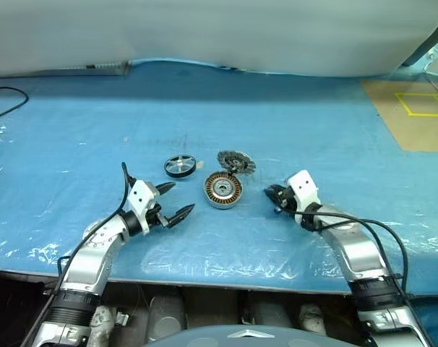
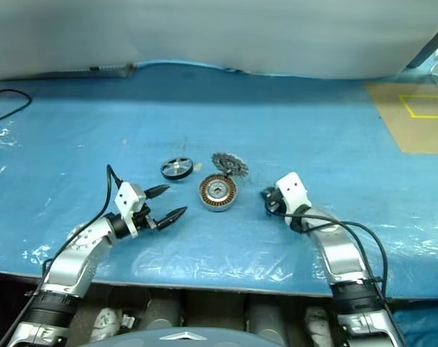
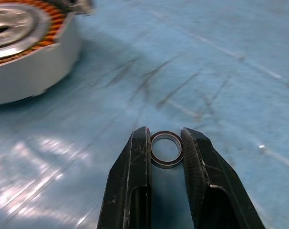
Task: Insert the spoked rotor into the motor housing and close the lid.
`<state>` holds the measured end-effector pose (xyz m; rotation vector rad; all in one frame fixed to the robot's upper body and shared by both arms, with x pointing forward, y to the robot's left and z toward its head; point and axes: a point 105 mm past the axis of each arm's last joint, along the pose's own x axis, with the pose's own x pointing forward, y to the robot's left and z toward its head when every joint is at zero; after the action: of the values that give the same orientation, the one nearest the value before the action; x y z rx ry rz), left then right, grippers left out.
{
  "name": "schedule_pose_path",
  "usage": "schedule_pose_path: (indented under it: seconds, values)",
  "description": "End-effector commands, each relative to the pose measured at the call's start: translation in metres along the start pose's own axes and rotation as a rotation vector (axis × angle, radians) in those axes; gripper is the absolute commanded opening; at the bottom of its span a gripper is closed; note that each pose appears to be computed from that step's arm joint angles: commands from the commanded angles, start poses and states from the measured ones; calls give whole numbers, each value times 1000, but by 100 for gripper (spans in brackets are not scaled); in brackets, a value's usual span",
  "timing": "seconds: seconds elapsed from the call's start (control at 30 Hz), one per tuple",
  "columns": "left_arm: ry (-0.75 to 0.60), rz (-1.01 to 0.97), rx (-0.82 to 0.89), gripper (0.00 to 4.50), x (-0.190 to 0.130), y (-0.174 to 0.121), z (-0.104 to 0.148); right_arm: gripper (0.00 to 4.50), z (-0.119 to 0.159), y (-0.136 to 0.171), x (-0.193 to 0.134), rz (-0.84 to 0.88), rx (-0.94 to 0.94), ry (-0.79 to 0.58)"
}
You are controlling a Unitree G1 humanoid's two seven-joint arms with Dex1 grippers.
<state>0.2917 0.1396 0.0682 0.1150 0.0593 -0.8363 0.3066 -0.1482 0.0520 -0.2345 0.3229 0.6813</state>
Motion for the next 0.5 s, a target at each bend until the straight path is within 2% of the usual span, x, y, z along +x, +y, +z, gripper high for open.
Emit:
schedule_pose_path:
  seconds: [0.03, 0.2, 0.4, 0.5]
  values:
    - [-19, 4, 44, 450, -2, 0, 4, 56, 20, 33, -6, 218, 7, -66]
    - [-21, 5, 66, 450, -1, -3, 0, 56, 63, 45, -5, 321, -54, -170]
    - [-14, -6, 83, 450, 0, -10, -8, 56, 92, 54, 9, 343, -93, -220]
    - [-59, -12, 93, 450, 1, -14, -5, 56, 99, 61, 18, 357, -54, -235]
